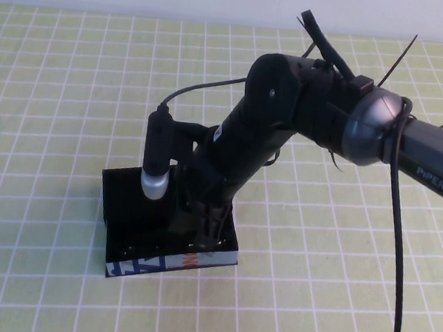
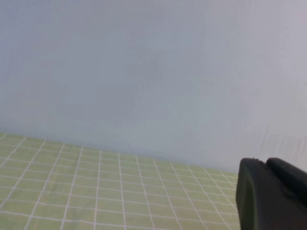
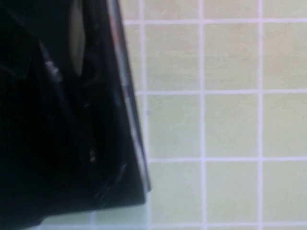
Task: Return glasses to glasses case
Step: Place the glasses in the glasses case
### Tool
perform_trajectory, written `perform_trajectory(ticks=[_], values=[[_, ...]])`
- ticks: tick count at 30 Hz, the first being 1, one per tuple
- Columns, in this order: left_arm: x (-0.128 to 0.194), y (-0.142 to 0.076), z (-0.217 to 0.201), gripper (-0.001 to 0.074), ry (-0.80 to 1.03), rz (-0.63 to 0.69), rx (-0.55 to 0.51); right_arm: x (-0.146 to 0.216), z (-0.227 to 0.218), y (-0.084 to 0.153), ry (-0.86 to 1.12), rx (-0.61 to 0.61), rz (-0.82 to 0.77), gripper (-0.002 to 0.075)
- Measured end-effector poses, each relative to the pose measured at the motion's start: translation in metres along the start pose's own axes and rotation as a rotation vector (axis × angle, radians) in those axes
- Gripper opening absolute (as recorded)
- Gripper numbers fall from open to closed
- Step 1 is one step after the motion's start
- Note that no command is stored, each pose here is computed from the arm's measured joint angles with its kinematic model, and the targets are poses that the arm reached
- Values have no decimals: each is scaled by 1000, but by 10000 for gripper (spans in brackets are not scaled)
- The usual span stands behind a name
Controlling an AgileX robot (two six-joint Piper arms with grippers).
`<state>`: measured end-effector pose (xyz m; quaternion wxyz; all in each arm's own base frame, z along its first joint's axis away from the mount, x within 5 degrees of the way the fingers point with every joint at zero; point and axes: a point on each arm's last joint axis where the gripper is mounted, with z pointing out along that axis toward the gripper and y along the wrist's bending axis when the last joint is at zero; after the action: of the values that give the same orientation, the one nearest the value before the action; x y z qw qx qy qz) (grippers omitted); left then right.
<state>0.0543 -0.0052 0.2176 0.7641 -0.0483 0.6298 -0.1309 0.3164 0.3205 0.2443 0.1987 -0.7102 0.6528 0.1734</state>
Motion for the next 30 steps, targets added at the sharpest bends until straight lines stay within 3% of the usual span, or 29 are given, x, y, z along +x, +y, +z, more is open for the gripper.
perform_trajectory(ticks=[19,30], values=[[0,0,0,-3,0,0,0,17,43,3,15,-129,96,97],[1,0,0,-3,10,0,-3,14,41,2,-4,-120,103,96]])
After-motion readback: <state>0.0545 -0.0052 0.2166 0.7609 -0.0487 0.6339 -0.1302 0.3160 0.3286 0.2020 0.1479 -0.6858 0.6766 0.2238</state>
